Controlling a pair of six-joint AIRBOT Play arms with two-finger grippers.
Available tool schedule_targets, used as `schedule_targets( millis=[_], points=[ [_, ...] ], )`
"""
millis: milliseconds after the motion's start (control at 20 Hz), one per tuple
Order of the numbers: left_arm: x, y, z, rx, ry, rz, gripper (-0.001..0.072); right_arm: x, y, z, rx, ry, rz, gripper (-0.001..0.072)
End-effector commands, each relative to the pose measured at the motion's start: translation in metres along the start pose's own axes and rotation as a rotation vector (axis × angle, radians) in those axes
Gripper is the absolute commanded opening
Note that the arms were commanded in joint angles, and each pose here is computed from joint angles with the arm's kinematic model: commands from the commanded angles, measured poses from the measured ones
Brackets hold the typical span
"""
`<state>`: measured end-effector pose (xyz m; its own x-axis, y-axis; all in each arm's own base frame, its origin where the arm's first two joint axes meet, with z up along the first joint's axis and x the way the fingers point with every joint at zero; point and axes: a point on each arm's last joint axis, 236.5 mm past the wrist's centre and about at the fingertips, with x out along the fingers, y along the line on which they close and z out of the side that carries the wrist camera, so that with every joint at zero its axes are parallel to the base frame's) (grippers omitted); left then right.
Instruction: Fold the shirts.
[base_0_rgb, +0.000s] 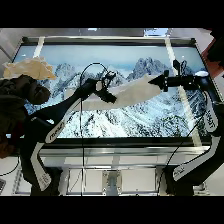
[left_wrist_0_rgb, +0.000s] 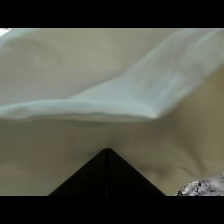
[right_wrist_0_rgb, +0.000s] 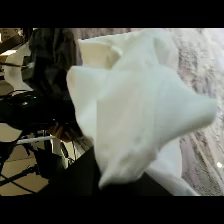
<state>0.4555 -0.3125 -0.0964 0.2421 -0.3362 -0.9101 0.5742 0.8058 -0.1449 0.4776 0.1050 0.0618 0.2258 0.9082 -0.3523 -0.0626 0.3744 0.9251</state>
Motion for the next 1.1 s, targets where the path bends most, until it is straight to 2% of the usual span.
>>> schedule_targets(
  millis=[0,200,250,350,450,500,750,950,1000,1050],
  points=[
    [0.009,0.005,-0.01,-0.02,0.041,0.017,0.0012,0.021,0.067,-0.004,-0.107,0.041,0.047,0.0027],
    [-0.013,0.022,0.007,0.024,0.031,0.089,0.0012,0.079,0.123,-0.023,-0.169,0.107,0.066,0.0027],
    [-0.029,0.043,0.011,0.036,0.048,0.172,0.0012,0.096,0.135,-0.03,-0.187,0.121,0.069,0.0027],
    [-0.077,0.106,0.013,0.027,0.101,0.435,0.0012,0.13,0.155,-0.041,-0.216,0.118,0.073,0.0026],
    [-0.144,0.176,0.004,-0.052,0.154,0.707,0.0012,0.167,0.171,-0.049,-0.245,0.087,0.072,0.0026],
    [-0.173,0.203,-0.005,-0.098,0.174,0.79,0.0012,0.186,0.176,-0.054,-0.269,0.066,0.057,0.0025],
    [-0.247,0.27,-0.052,-0.369,0.174,0.814,0.0012,0.282,0.187,-0.083,-0.322,-0.034,0.026,0.0025],
    [-0.265,0.281,-0.061,-0.436,0.141,0.783,0.0012,0.354,0.154,-0.095,-0.235,-0.132,-0.001,0.0028],
    [-0.264,0.281,-0.061,-0.436,0.141,0.778,0.0012,0.364,0.145,-0.086,-0.203,-0.199,-0.011,0.0086],
    [-0.262,0.279,-0.06,-0.435,0.139,0.766,0.0012,0.368,0.141,-0.08,-0.164,-0.24,-0.009,0.0301]
  ],
)
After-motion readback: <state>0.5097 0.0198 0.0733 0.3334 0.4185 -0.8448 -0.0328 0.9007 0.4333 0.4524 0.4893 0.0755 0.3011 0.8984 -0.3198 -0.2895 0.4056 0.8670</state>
